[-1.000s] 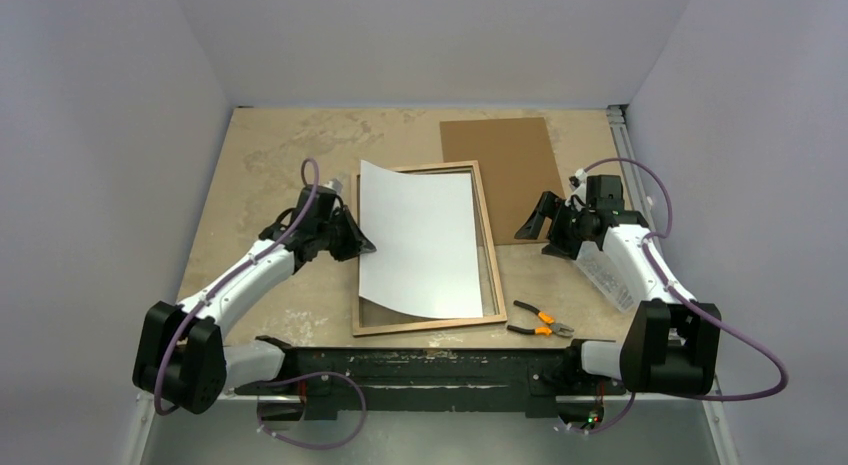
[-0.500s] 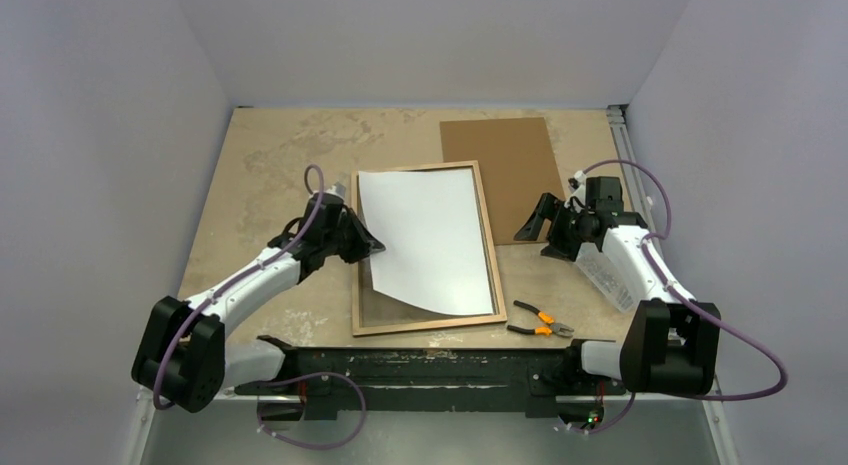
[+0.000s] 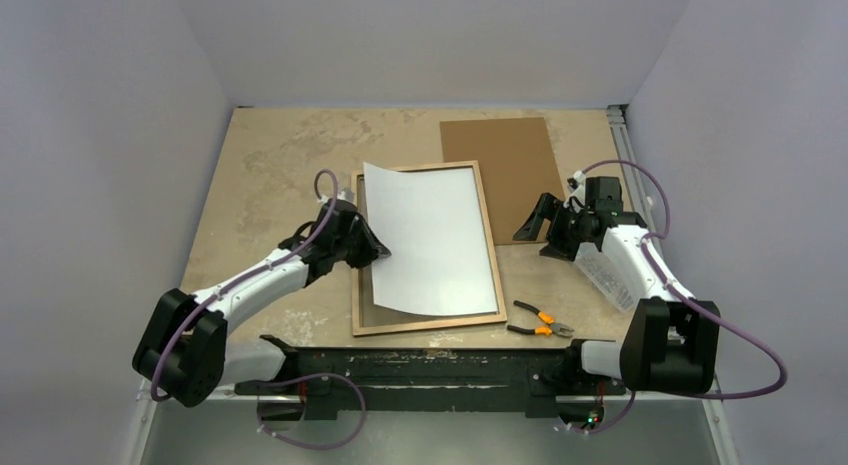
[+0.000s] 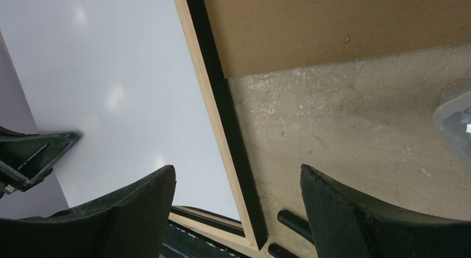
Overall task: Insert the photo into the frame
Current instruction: Adjust the photo in the photo frame, then adjust the photo frame at the center of the board.
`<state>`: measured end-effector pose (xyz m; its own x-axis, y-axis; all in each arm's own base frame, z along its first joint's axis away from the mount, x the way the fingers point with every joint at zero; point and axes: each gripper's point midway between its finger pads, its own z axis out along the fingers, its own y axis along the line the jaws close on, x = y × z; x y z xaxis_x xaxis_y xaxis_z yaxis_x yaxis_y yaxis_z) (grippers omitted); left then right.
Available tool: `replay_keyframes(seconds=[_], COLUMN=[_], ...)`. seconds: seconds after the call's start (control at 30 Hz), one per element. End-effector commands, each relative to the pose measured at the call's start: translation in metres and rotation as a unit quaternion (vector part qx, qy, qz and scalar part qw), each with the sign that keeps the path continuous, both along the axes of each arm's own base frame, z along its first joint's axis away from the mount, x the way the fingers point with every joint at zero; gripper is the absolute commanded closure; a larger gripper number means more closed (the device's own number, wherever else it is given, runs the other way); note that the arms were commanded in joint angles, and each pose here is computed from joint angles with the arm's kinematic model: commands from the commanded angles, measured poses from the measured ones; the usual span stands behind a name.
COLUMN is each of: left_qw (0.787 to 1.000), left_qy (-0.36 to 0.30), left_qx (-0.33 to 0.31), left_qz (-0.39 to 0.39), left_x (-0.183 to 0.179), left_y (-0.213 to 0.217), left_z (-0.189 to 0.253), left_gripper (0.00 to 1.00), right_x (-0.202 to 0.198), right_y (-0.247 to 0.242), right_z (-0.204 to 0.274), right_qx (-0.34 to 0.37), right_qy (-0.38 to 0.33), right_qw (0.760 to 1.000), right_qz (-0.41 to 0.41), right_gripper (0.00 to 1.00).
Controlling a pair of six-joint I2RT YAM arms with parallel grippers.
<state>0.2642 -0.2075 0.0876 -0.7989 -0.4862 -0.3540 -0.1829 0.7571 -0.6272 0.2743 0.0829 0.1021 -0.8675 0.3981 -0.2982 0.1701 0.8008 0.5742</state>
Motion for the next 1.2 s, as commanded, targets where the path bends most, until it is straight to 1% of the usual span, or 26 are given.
replay_keyframes(seconds=[0.0,0.03,0.1,0.2,0.23,0.43,0.6,0.67,0.77,0.87,0.97,1.03,1.17], left_qw=[0.999,0.999,0.998,0.994,0.992,0.971,0.938,0.931,0.939,0.956,0.968,0.971,0.973], left_qy=[-0.015,-0.011,-0.005,0.011,0.01,0.017,0.024,0.025,0.016,-0.002,-0.019,-0.027,-0.035], left_qx=[0.028,0.039,0.063,0.11,0.125,0.238,0.344,0.362,0.341,0.292,0.252,0.238,0.229], left_qz=[-0.002,-0.004,-0.008,-0.015,-0.016,-0.006,0.034,0.04,0.035,0.013,-0.004,-0.011,-0.015], left_x=[0.01,0.009,0.009,0.007,0.009,0.005,0.0,-0.003,-0.002,-0.001,-0.002,-0.002,-0.002], left_y=[0.003,0.005,0.009,0.017,0.018,0.043,0.075,0.081,0.074,0.057,0.043,0.038,0.036], left_z=[0.01,0.009,0.011,0.007,0.012,0.02,0.031,0.035,0.037,0.039,0.042,0.045,0.053], left_gripper=[0.73,0.59,0.36,0.24,0.22,0.18,0.17,0.17,0.18,0.18,0.18,0.18,0.19], right_x=[0.002,0.002,0.002,0.001,0.0,-0.003,-0.006,-0.005,-0.003,-0.001,0.005,0.008,0.013], right_y=[0.003,0.003,0.003,0.004,0.004,0.012,0.032,0.042,0.061,0.079,0.097,0.108,0.133], right_z=[0.001,0.001,0.0,-0.003,-0.004,-0.014,-0.027,-0.031,-0.036,-0.041,-0.044,-0.048,-0.051], right_qx=[0.007,0.006,0.003,0.0,0.0,-0.006,-0.023,-0.025,-0.013,-0.011,-0.008,-0.006,-0.002], right_qy=[-0.011,-0.011,-0.009,-0.005,-0.004,0.01,0.025,0.027,0.03,0.037,0.038,0.043,0.045], right_qw=[1.0,1.0,1.0,1.0,1.0,0.999,0.997,0.997,0.996,0.994,0.993,0.992,0.99], right_qz=[0.013,0.014,0.018,0.024,0.027,0.038,0.066,0.075,0.085,0.098,0.111,0.119,0.137], right_gripper=[0.18,0.18,0.18,0.19,0.19,0.18,0.19,0.19,0.2,0.21,0.21,0.21,0.22])
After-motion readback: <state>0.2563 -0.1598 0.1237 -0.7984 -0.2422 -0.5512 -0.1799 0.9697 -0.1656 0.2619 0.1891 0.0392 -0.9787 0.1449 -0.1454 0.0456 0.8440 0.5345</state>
